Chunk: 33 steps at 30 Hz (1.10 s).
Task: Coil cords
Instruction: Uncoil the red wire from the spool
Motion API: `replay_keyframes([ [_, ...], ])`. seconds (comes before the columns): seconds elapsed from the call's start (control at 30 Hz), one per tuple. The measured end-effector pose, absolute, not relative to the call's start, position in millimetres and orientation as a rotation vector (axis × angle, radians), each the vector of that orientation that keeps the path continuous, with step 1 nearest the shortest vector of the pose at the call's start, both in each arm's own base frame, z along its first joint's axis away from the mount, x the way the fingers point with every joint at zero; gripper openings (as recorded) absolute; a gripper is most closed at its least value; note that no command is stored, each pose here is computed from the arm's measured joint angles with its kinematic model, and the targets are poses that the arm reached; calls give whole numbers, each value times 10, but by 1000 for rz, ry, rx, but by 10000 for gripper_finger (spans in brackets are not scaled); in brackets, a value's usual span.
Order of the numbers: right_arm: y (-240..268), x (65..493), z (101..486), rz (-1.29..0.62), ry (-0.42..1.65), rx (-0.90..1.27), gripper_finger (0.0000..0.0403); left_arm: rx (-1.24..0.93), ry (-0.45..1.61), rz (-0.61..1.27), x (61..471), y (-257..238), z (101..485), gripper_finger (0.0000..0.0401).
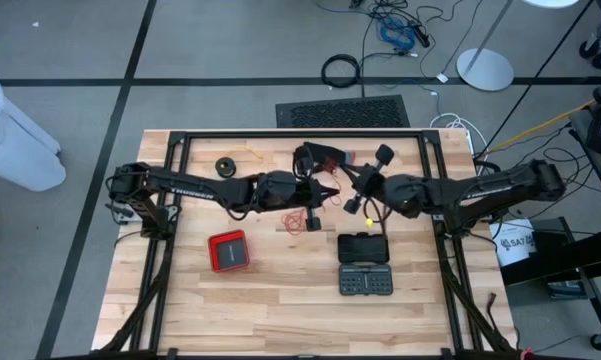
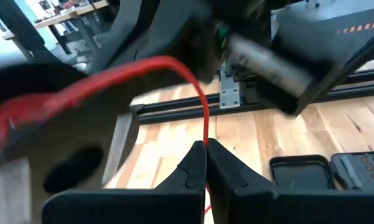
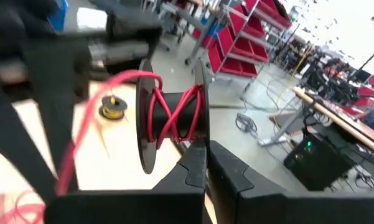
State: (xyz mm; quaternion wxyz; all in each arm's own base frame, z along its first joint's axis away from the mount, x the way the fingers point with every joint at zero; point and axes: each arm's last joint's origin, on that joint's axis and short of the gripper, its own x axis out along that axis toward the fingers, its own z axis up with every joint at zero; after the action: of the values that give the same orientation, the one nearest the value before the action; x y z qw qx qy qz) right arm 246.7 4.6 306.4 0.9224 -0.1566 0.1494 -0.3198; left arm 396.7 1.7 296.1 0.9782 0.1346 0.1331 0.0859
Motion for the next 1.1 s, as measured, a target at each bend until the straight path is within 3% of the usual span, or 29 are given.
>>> replay_keyframes([
  [0.23, 40, 2415, 2923, -696, 437, -331, 0, 337, 333, 176, 3897, -54, 2974, 1],
  [0.43, 106, 2351, 2851, -670, 503, -317, 0, 410, 456, 299, 3689, 1, 3080, 1],
  [0.73, 296, 2297, 2981, -594, 394, -283, 0, 378, 702, 397, 3523, 234, 2923, 1],
  [1.1, 200, 2361, 3219, -652, 198, -263, 0, 237, 623, 113, 3902, 85, 2541, 1],
])
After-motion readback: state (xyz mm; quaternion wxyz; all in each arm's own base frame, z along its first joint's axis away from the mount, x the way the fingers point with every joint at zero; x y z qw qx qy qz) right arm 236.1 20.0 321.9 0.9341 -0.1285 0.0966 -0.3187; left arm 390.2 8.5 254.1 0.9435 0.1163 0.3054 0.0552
